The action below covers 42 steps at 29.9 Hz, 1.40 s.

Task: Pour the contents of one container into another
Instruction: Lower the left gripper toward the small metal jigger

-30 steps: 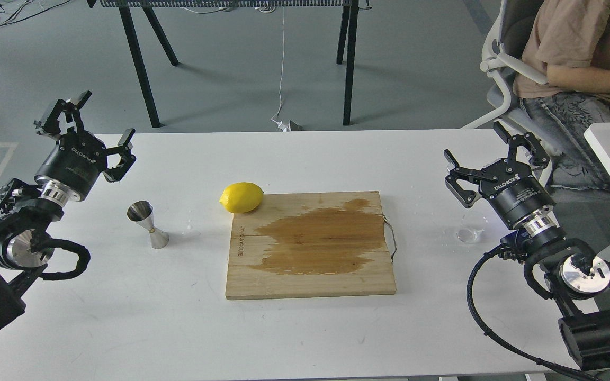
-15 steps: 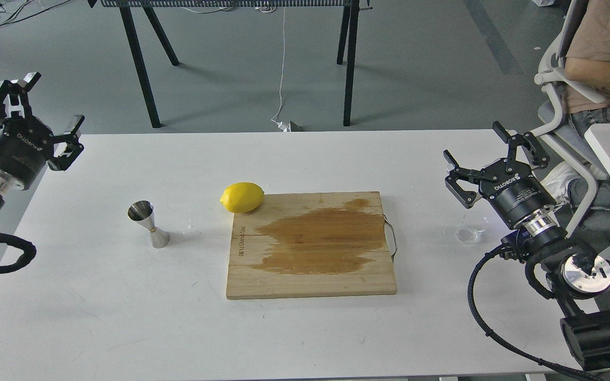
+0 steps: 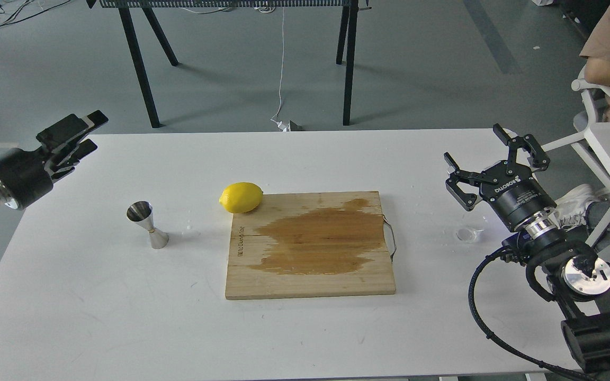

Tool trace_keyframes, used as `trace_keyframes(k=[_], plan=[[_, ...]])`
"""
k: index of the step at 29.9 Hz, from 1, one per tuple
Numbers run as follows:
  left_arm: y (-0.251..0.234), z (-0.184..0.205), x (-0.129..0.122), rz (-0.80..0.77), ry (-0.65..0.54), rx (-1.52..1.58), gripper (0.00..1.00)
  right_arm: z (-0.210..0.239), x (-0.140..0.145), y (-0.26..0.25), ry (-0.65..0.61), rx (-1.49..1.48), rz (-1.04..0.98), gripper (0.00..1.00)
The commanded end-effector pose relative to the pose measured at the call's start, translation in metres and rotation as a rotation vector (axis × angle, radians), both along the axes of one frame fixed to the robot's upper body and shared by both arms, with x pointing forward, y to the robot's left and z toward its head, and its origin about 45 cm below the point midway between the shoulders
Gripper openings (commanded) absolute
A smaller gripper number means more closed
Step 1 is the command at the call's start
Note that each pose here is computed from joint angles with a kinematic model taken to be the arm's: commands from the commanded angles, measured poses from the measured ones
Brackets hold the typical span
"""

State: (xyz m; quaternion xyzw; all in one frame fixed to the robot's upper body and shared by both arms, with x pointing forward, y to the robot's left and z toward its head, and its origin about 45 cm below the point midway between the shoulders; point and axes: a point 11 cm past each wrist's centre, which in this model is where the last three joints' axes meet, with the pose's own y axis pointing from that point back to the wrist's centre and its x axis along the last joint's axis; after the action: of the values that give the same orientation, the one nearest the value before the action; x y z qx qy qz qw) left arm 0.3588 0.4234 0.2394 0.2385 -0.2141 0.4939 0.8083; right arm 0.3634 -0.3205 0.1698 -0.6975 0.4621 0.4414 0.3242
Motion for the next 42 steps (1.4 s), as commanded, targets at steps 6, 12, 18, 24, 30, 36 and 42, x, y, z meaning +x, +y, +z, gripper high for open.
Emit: trace_keyframes(k=[6, 12, 18, 24, 30, 36, 42], plan=[[-0.001, -0.028, -0.014, 0.108, -0.095, 0.091, 0.99, -0.002, -0.002, -0.002, 0.006, -0.001, -0.004, 0.98], [-0.011, -0.052, -0.039, 0.056, -0.194, 0.318, 0.99, -0.003, -0.002, -0.001, 0.008, -0.005, -0.002, 0.98], [-0.009, -0.071, -0.064, 0.058, -0.256, 0.440, 0.98, -0.007, -0.005, -0.001, 0.020, -0.006, 0.000, 0.98], [-0.028, -0.118, -0.101, -0.032, -0.208, 0.506, 0.98, -0.009, -0.005, -0.002, 0.024, -0.007, -0.002, 0.98], [-0.035, -0.146, -0.117, -0.042, -0.154, 0.510, 0.98, -0.008, -0.005, -0.001, 0.021, -0.007, -0.001, 0.98], [-0.041, -0.176, -0.127, -0.075, -0.113, 0.564, 0.98, -0.008, -0.005, -0.001, 0.021, -0.007, -0.001, 0.98], [-0.043, -0.186, -0.120, -0.058, -0.099, 0.573, 0.98, -0.007, -0.005, -0.002, 0.020, -0.006, -0.002, 0.98]])
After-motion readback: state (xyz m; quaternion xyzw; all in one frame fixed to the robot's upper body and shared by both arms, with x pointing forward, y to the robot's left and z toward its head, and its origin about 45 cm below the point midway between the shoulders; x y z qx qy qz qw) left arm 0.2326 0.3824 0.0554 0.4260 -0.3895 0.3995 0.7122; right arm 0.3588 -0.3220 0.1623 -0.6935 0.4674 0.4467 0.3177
